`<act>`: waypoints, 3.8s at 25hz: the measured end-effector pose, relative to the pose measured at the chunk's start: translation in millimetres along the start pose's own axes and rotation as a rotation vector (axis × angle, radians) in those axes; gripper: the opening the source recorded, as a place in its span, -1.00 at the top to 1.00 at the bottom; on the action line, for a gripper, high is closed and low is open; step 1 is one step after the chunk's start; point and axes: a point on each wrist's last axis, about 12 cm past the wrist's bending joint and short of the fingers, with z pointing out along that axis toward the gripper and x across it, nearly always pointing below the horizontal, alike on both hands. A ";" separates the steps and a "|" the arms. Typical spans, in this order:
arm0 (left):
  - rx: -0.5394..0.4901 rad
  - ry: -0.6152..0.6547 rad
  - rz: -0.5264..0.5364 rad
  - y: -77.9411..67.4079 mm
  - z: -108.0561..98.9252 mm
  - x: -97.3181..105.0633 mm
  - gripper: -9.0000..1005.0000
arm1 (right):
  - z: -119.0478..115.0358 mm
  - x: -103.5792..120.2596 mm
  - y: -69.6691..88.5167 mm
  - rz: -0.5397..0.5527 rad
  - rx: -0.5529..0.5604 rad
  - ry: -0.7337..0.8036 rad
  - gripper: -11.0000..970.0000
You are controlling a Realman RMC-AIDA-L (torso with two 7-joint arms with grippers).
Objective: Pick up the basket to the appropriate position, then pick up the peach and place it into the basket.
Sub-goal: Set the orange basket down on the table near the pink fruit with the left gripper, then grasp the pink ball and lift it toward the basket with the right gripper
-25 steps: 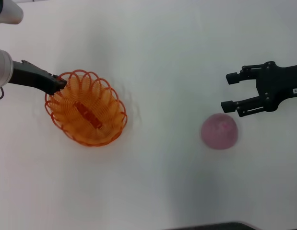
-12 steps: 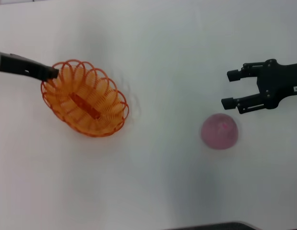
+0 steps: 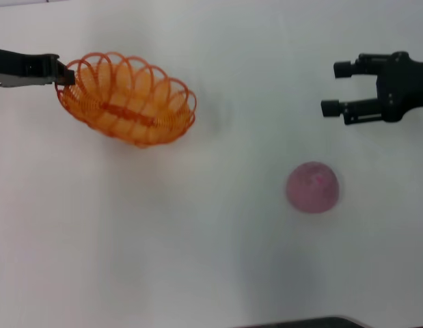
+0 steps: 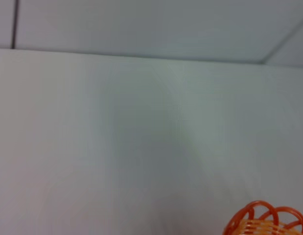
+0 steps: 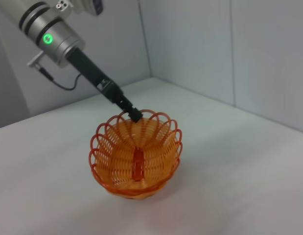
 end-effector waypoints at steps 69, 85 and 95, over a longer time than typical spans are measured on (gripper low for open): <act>0.482 -0.225 0.583 32.8 -16.8 151.3 -0.55 | 52.7 -97.1 4.1 0.075 -0.119 0.573 -0.83; 0.507 -0.241 0.556 31.3 -12.8 157.7 -0.55 | 88.5 -50.2 13.4 0.087 -0.131 0.792 -0.81; 0.507 -0.241 0.552 31.8 -13.3 159.6 -0.55 | 89.1 -47.0 13.4 0.086 -0.129 0.799 0.13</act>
